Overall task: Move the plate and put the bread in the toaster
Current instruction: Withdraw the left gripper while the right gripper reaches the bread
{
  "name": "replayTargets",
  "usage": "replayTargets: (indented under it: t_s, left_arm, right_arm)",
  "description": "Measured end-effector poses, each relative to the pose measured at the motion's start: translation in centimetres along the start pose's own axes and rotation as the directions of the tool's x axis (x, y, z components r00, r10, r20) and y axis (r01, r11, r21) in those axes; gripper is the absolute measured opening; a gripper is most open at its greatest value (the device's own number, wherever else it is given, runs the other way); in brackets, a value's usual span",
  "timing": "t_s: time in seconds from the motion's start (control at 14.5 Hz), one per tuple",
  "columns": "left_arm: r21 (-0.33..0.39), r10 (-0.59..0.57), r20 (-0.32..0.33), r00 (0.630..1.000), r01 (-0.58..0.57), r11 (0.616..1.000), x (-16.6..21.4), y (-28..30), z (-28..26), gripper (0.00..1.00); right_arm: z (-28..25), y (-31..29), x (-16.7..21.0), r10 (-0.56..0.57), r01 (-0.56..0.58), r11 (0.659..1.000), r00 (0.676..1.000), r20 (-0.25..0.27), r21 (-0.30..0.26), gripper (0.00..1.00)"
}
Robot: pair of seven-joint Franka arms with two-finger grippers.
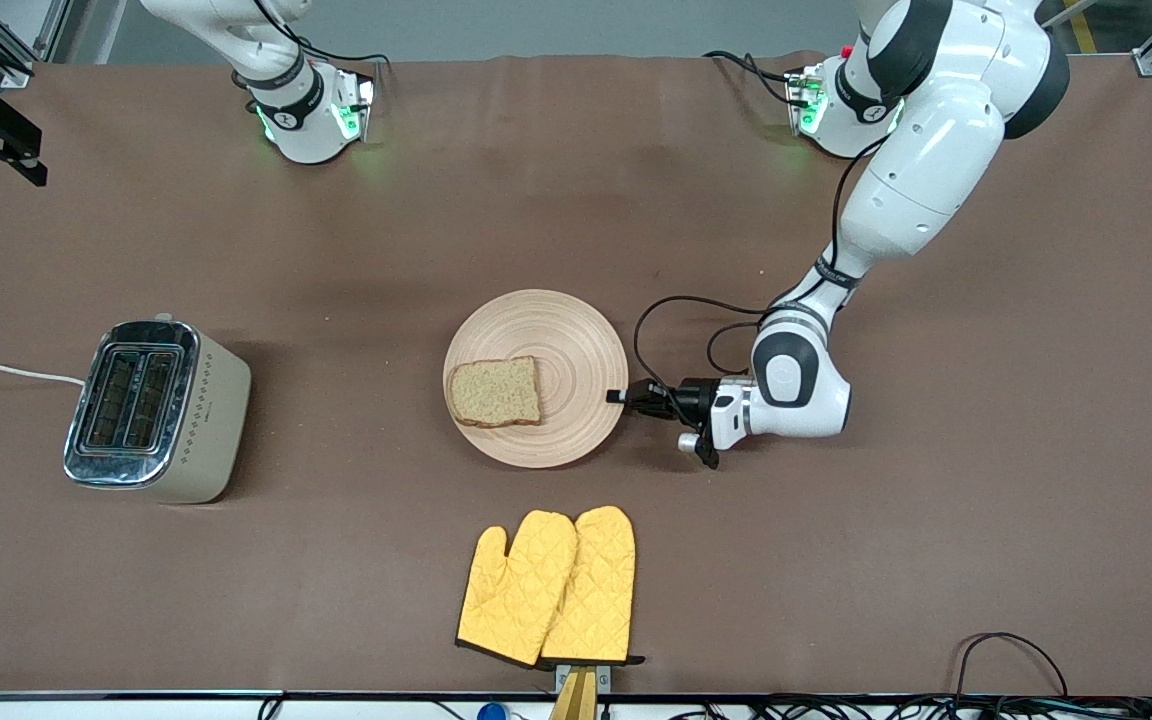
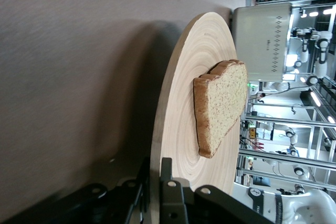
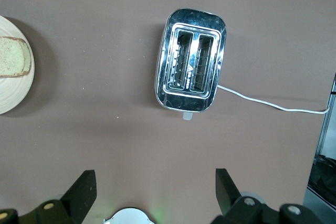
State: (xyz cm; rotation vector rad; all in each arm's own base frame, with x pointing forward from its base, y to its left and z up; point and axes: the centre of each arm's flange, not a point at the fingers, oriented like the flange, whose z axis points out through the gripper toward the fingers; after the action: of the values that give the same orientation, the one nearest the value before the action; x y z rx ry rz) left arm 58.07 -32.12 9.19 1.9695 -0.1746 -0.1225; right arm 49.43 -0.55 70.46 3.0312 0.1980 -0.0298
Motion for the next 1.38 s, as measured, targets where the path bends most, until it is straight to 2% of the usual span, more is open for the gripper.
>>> replayTargets:
  t_s: [0.14,0.21,0.41,0.62,0.76,0.89,0.96,1.1,1.17,1.38]
  left_arm:
    - [-0.005,-0.003,-0.005,1.0,0.003,1.0,0.1,0.4,-0.1,0.12]
    - [-0.003,-0.013,-0.011,1.0,0.013,1.0,0.3,0.6,-0.3,0.2]
    - [0.012,-0.083,-0.056,0.995,0.084,0.996,1.6,1.5,-3.2,0.51]
    - [0.132,-0.172,-0.11,0.979,0.185,0.974,4.7,5.2,-11.3,0.79]
    - [0.193,-0.203,-0.19,0.961,0.24,0.952,6.5,8.2,-18.7,0.99]
    - [0.203,-0.215,-0.257,0.942,0.27,0.941,7.1,10.1,-25.5,1.0]
    - [0.194,-0.238,-0.274,0.932,0.296,0.935,7.1,10.7,-28.1,1.0]
    - [0.193,-0.291,-0.298,0.909,0.356,0.914,6.9,11.6,-31.5,1.0]
    - [0.229,-0.307,-0.312,0.899,0.385,0.894,6.8,12.4,-32.6,1.0]
    - [0.401,-0.288,-0.383,0.878,0.439,0.804,6.7,17.4,-35.2,1.0]
  right_arm:
    - [0.0,0.0,0.0,0.001,-0.001,1.0,1.0,-0.002,0.0,1.0]
    - [0.0,0.1,0.0,0.003,-0.003,1.0,1.0,-0.003,0.0,1.0]
    - [0.0,0.1,0.1,0.005,-0.005,1.0,1.0,-0.004,0.002,1.0]
    - [0.8,0.0,0.5,0.008,-0.008,1.0,1.0,0.001,0.022,1.0]
    - [3.3,-0.8,1.8,0.009,-0.008,0.997,1.0,-0.012,0.082,1.0]
    - [8.4,-2.3,4.1,0.026,-0.021,0.984,0.999,-0.027,0.179,1.0]
    - [11.6,-3.3,5.4,0.039,-0.033,0.978,0.999,-0.026,0.206,1.0]
    - [17.5,-6.8,8.2,0.047,-0.043,0.974,0.999,-0.011,0.22,1.0]
    - [20.0,-9.1,9.7,0.059,-0.055,0.974,0.998,-0.01,0.221,1.0]
    - [26.2,-17.4,12.9,0.092,-0.088,0.971,0.996,-0.006,0.222,1.0]
